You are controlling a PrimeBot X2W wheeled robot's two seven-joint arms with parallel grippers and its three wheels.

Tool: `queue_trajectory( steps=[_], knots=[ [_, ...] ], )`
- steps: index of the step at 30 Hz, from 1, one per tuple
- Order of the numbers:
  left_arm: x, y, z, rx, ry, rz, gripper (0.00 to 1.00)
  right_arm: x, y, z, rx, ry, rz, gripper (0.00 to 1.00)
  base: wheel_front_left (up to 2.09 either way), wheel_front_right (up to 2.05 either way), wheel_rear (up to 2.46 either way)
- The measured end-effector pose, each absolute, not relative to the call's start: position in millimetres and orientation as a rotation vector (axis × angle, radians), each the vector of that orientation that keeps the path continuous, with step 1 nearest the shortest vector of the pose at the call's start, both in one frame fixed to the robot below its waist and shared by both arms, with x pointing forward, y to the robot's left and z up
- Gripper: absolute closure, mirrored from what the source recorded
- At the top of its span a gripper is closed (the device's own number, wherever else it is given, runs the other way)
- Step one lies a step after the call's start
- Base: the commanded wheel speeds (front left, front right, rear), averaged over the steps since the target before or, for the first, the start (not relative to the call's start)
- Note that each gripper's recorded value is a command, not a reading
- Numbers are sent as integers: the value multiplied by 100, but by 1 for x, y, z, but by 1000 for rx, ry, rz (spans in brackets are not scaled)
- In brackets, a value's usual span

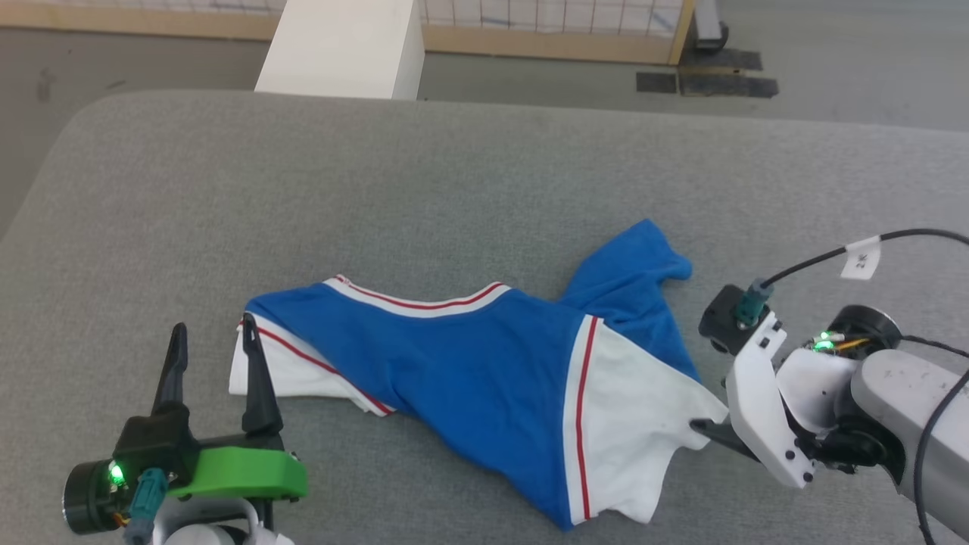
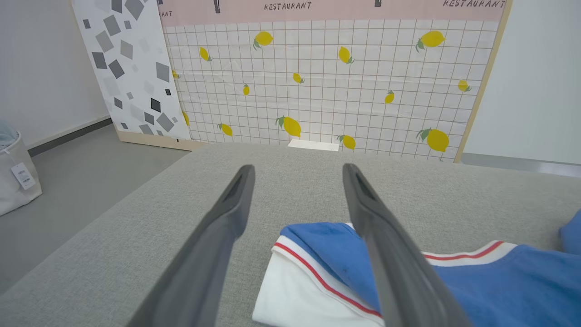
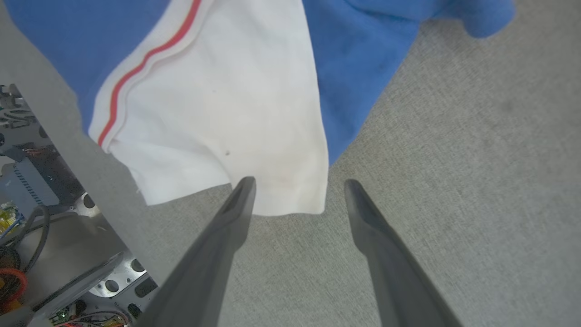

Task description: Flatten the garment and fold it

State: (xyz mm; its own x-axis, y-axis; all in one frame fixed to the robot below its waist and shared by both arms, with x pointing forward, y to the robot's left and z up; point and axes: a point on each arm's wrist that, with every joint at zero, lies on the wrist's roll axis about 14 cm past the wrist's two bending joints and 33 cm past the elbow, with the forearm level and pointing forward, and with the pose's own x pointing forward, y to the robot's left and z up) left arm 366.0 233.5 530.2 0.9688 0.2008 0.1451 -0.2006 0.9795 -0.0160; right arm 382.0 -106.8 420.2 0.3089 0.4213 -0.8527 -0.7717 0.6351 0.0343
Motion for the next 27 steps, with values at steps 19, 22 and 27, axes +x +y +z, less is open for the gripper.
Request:
queue_trajectory(
  steps=[19,22,27],
  knots=[
    [374,245,510,12,-94,231,0,382,-102,374,-394,1045,858,100,0,0,0],
    [375,241,515,7,-110,219,0,381,-100,387,-378,967,869,100,0,0,0],
    [377,233,519,-2,-123,193,0,394,-121,424,-351,798,823,100,0,0,0]
  ],
)
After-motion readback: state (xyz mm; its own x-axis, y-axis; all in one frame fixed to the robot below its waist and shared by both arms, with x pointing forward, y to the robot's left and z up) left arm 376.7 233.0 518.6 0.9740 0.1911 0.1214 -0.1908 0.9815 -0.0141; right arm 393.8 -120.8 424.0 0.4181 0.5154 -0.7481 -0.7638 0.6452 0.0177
